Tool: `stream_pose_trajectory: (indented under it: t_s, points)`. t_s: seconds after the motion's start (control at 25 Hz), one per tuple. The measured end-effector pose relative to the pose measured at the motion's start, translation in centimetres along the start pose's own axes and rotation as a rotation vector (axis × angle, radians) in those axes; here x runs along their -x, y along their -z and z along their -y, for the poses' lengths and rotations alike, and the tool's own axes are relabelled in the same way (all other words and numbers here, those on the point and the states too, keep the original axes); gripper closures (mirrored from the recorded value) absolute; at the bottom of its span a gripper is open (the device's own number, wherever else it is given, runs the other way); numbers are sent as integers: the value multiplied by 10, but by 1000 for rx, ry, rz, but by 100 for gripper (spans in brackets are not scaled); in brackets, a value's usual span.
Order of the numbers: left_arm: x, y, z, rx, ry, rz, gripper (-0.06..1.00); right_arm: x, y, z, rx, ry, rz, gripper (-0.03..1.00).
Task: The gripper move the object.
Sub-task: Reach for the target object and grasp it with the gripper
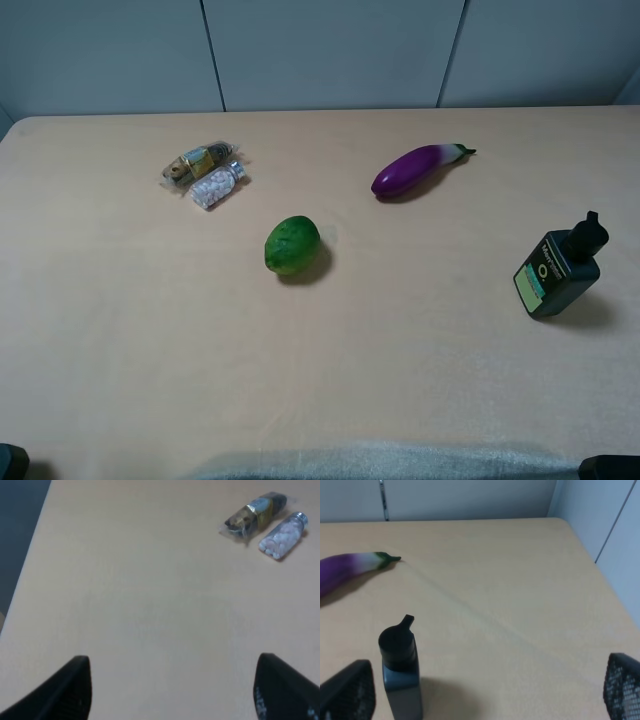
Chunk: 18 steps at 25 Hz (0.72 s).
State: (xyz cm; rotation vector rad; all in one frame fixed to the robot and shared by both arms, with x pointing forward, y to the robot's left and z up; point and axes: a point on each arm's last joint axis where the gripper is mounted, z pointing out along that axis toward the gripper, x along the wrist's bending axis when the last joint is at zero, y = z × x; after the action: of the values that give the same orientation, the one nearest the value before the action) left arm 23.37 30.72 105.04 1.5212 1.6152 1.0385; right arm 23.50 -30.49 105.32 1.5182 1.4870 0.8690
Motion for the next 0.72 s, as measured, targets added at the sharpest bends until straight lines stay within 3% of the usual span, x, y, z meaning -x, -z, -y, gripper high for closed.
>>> stream_pose_trajectory:
  t_s: [0.72]
  points:
    - [0,0,0,0,0,0,21,0,0,0,0,0,0,27]
